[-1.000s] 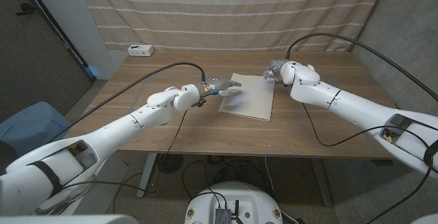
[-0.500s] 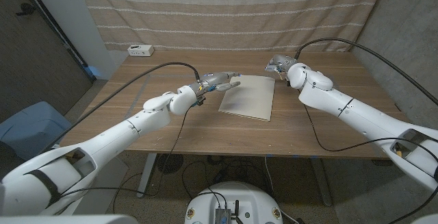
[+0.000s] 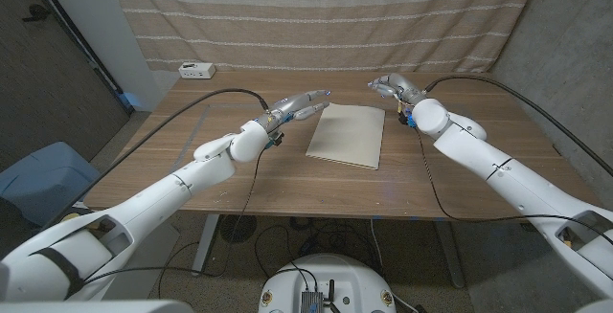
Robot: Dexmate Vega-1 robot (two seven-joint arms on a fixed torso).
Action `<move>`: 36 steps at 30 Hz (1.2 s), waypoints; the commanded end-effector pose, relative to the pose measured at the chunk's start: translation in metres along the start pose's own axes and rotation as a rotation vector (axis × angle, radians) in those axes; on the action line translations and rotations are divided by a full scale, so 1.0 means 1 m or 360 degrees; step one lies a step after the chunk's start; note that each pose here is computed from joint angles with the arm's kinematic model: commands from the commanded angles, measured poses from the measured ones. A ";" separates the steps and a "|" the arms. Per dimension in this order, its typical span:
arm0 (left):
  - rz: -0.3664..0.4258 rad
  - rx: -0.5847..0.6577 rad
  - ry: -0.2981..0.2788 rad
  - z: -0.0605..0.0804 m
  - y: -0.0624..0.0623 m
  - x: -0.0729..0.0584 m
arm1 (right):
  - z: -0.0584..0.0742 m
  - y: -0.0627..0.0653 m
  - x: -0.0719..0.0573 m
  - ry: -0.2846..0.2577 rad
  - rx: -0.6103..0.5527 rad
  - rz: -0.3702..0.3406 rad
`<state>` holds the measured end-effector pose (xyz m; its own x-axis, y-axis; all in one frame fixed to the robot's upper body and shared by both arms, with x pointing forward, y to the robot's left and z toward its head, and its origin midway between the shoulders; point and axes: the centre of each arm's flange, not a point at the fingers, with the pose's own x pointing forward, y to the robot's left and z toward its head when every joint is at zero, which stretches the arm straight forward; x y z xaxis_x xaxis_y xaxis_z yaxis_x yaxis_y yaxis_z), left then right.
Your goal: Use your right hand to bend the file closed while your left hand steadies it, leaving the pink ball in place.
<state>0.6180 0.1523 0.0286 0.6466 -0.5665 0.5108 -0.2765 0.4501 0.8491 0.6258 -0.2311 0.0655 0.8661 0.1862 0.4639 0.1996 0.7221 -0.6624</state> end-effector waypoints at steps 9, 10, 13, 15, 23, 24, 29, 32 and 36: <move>0.0129 -0.0890 -0.0061 -0.030 0.006 -0.006 | -0.036 -0.001 -0.020 -0.0281 0.0875 -0.0161; 0.0136 -0.0936 -0.0061 -0.032 0.006 -0.006 | -0.037 0.000 -0.020 -0.0294 0.0908 -0.0162; 0.0125 -0.1073 -0.0071 -0.036 0.006 -0.006 | -0.041 0.002 -0.019 -0.0331 0.1002 -0.0153; 0.0136 -0.1127 -0.0077 -0.038 0.006 -0.006 | -0.044 0.003 -0.019 -0.0355 0.1068 -0.0153; 0.0185 -0.1307 -0.0112 -0.042 0.009 -0.005 | -0.054 0.009 -0.017 -0.0430 0.1294 -0.0147; 0.0199 -0.1330 -0.0120 -0.043 0.010 -0.005 | -0.054 0.009 -0.016 -0.0435 0.1302 -0.0139; 0.0228 -0.1447 -0.0136 -0.051 0.013 -0.006 | -0.057 0.008 -0.014 -0.0445 0.1386 -0.0092; 0.0223 -0.1499 -0.0144 -0.056 0.015 -0.007 | -0.059 0.011 -0.015 -0.0443 0.1446 -0.0079; 0.0217 -0.1533 -0.0139 -0.063 0.017 -0.010 | -0.063 0.016 -0.019 -0.0432 0.1521 -0.0100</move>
<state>0.6455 0.1927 0.0270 0.6020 -0.5090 0.6153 0.2886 0.8571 0.4268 0.6390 -0.2627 0.0209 0.7139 0.2046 0.6697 -0.2390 0.9701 -0.0416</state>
